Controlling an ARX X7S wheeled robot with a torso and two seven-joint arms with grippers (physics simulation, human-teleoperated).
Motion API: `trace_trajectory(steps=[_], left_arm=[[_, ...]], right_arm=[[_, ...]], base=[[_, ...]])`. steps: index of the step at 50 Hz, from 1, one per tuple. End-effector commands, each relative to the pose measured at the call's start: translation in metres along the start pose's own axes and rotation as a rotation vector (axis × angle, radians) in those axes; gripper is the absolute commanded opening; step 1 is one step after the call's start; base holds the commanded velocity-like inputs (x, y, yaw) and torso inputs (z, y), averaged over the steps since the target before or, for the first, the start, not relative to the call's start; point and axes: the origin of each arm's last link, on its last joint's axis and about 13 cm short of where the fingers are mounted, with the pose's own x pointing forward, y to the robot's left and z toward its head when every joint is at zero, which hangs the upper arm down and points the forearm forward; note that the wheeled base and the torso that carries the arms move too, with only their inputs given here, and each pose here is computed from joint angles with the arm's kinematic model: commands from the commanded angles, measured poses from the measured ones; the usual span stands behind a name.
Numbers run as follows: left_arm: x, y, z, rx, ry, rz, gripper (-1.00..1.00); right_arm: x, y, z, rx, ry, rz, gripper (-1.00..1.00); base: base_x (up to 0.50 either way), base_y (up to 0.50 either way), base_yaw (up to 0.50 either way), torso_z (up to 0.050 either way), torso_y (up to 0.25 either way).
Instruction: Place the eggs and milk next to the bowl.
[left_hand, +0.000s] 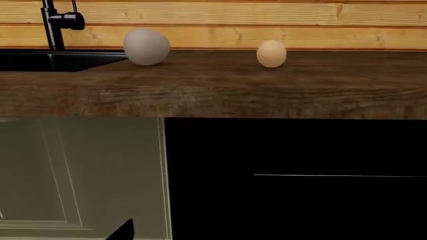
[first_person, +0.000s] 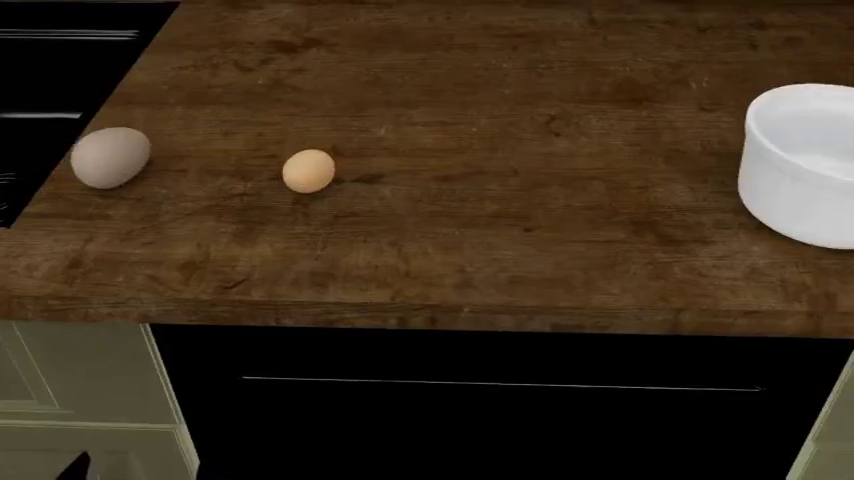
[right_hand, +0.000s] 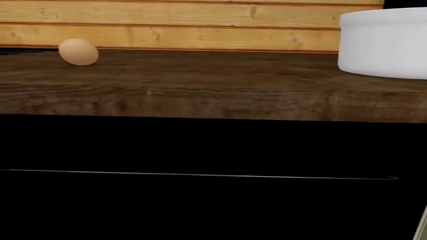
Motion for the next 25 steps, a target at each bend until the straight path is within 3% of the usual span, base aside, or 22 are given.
trace_trajectory(steps=[1, 13, 14, 15, 25], left_arm=[[0.000, 0.000, 0.000, 0.000, 0.000, 0.000, 1.00], [0.000, 0.000, 0.000, 0.000, 0.000, 0.000, 1.00], [-0.004, 0.002, -0.023, 0.003, 0.074, 0.005, 1.00], [0.000, -0.001, 0.000, 0.030, 0.013, 0.001, 1.00], [-0.001, -0.003, 0.005, -0.040, 0.022, -0.043, 1.00]], right_arm=[[0.000, 0.000, 0.000, 0.000, 0.000, 0.000, 1.00], [0.000, 0.000, 0.000, 0.000, 0.000, 0.000, 1.00], [0.000, 0.000, 0.000, 0.000, 0.000, -0.001, 1.00], [0.000, 0.000, 0.001, -0.004, -0.001, -0.004, 1.00], [0.000, 0.000, 0.005, -0.002, -0.012, -0.002, 1.00]], base=[[0.00, 0.00, 0.00, 0.000, 0.000], [0.00, 0.00, 0.00, 0.000, 0.000], [0.00, 0.00, 0.00, 0.000, 0.000], [0.00, 0.00, 0.00, 0.000, 0.000], [0.00, 0.00, 0.00, 0.007, 0.000]])
